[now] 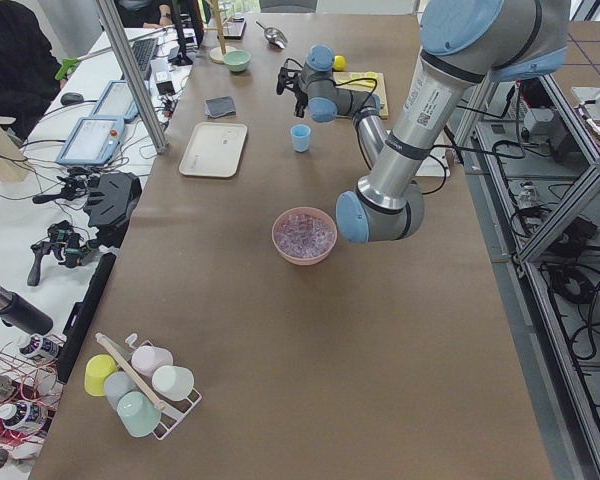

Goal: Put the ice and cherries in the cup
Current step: 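Carry the ice cube over the light-blue cup and release it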

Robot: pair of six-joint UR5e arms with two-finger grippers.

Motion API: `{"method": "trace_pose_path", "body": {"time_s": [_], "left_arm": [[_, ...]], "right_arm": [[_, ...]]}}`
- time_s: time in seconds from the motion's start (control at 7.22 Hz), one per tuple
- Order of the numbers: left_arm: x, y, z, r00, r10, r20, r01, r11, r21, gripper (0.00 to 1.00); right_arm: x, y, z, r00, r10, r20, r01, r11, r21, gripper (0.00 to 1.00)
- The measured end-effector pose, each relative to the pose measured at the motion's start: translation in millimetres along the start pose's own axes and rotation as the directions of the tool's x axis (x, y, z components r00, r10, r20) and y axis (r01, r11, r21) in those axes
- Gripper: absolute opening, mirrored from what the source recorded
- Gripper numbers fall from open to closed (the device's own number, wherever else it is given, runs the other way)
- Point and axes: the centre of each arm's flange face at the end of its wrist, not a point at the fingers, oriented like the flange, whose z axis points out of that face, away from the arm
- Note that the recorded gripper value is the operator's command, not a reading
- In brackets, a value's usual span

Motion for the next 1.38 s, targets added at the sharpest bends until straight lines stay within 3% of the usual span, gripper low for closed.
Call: {"method": "trace_pose_path", "body": {"time_s": [0.28, 0.97, 1.11, 1.25, 1.38], "left_arm": [[22.5, 10.3, 33.0, 1.0, 0.0, 0.031, -0.001, 0.999, 0.035, 0.0], [10.1, 10.9, 67.0, 0.995, -0.001, 0.096, -0.002, 1.0, 0.029, 0.0], [7.7, 11.2, 69.0, 0.995, -0.001, 0.103, -0.002, 1.0, 0.028, 0.53], [4.7, 11.6, 71.7, 0.994, -0.004, 0.111, 0.001, 1.0, 0.026, 0.97], [1.6, 11.9, 73.7, 0.993, -0.007, 0.118, 0.004, 1.0, 0.027, 0.97]], "right_arm": [[-0.1, -0.8, 2.0, 1.0, -0.003, -0.006, 0.003, 1.0, -0.004, 1.0], [-1.5, -2.5, 2.8, 1.0, -0.008, -0.007, 0.008, 1.0, -0.005, 1.0], [-1.6, -2.8, 3.2, 1.0, -0.007, -0.006, 0.007, 1.0, -0.006, 1.0], [-1.7, -3.0, 3.4, 1.0, -0.005, -0.003, 0.005, 1.0, -0.006, 1.0], [-1.9, -3.3, 3.5, 1.0, -0.004, -0.002, 0.004, 1.0, -0.007, 1.0]]}}
